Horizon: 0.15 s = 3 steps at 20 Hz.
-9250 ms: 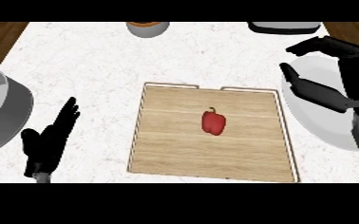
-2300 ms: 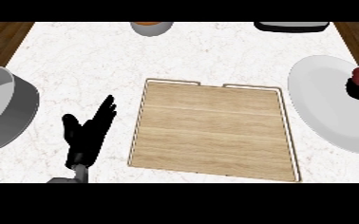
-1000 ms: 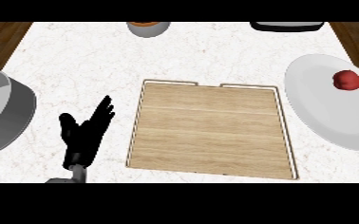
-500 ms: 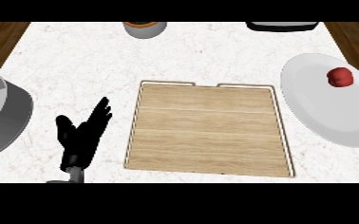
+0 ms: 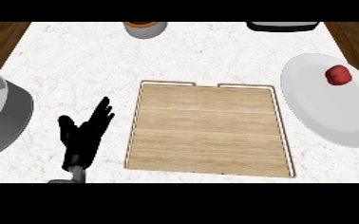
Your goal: Pick the bell pepper from the tray and place it in the plate
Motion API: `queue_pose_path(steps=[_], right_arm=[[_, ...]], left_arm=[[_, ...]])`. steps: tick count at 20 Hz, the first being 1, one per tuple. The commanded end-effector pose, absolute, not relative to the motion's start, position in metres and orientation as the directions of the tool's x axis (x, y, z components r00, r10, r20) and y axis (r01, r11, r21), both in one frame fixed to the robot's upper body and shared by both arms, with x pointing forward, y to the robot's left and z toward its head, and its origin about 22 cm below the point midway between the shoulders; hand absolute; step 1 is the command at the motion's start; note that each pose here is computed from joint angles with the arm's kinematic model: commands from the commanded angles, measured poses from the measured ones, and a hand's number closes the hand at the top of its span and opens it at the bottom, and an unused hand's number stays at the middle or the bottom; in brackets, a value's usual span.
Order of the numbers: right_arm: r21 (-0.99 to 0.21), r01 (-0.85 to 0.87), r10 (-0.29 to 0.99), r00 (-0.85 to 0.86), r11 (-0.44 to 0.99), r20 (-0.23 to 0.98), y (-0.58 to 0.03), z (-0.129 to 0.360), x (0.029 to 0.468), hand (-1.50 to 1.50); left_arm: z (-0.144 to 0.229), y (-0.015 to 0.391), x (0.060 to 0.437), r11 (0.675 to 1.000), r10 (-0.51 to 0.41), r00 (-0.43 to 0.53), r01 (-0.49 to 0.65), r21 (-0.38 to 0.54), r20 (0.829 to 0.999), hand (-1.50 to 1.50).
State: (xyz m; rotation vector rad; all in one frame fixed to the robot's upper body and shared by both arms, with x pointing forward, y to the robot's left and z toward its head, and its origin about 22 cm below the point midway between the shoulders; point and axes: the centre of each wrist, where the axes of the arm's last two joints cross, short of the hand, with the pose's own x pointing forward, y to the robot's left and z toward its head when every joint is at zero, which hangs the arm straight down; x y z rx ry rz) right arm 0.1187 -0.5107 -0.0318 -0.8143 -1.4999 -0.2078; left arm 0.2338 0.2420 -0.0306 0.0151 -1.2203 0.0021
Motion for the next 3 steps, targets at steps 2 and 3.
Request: queue_pose_path(steps=[2,3], right_arm=[[-0.363,0.598,0.362,0.129,0.714,0.923,-0.495,-0.027,0.092,-1.50],[-0.384,0.595,0.389,0.127,0.707,0.913,-0.478,-0.019,0.096,-1.50]], left_arm=[[-0.041,0.242,0.236,1.000,-0.006,0.379,-0.014,0.012,0.925,0.00],[-0.038,0.244,0.231,1.000,0.009,0.383,-0.006,-0.008,0.924,0.00]])
